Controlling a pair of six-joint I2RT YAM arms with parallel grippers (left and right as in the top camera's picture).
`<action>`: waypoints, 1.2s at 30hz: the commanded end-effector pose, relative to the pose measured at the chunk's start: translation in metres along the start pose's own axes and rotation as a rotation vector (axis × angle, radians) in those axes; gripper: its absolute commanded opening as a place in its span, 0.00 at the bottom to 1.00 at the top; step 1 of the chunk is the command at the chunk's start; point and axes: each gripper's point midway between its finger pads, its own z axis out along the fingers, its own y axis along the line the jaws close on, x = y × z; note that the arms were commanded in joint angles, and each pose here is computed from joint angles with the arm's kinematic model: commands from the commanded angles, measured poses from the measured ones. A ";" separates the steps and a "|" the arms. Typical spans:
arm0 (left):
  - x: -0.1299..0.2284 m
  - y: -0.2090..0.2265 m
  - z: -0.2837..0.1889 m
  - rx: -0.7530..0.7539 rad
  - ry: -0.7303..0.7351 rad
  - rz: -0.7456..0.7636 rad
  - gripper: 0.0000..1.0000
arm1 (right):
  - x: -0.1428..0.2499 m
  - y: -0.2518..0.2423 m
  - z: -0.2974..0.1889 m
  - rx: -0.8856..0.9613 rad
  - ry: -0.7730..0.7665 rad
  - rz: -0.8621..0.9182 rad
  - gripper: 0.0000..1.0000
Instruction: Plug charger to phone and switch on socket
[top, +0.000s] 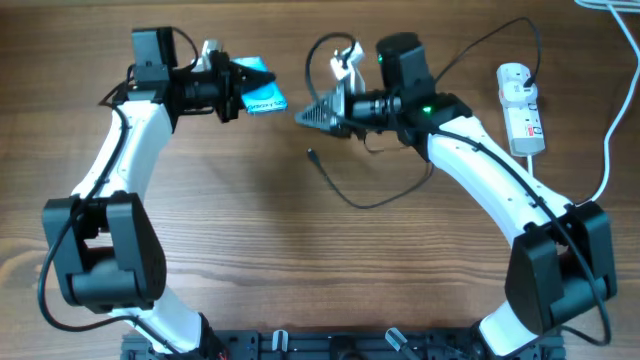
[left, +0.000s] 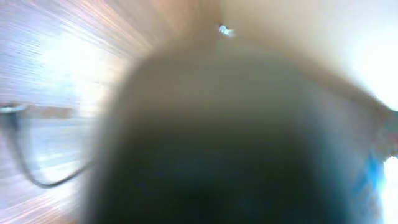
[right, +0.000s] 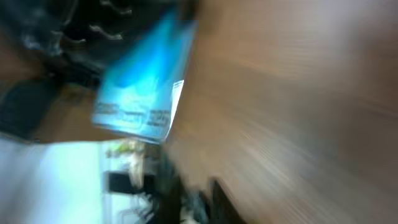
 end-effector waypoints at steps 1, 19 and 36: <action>-0.033 0.055 -0.018 -0.263 -0.212 0.045 0.04 | 0.007 -0.080 -0.016 0.418 -0.007 -0.221 0.50; -0.027 0.137 -0.060 -0.729 -0.275 0.084 0.04 | 0.028 -0.123 0.012 0.718 0.058 -0.530 0.40; -0.024 0.138 -0.061 -0.735 -0.267 0.074 0.04 | 0.173 -0.226 -0.042 1.115 0.781 -0.240 0.72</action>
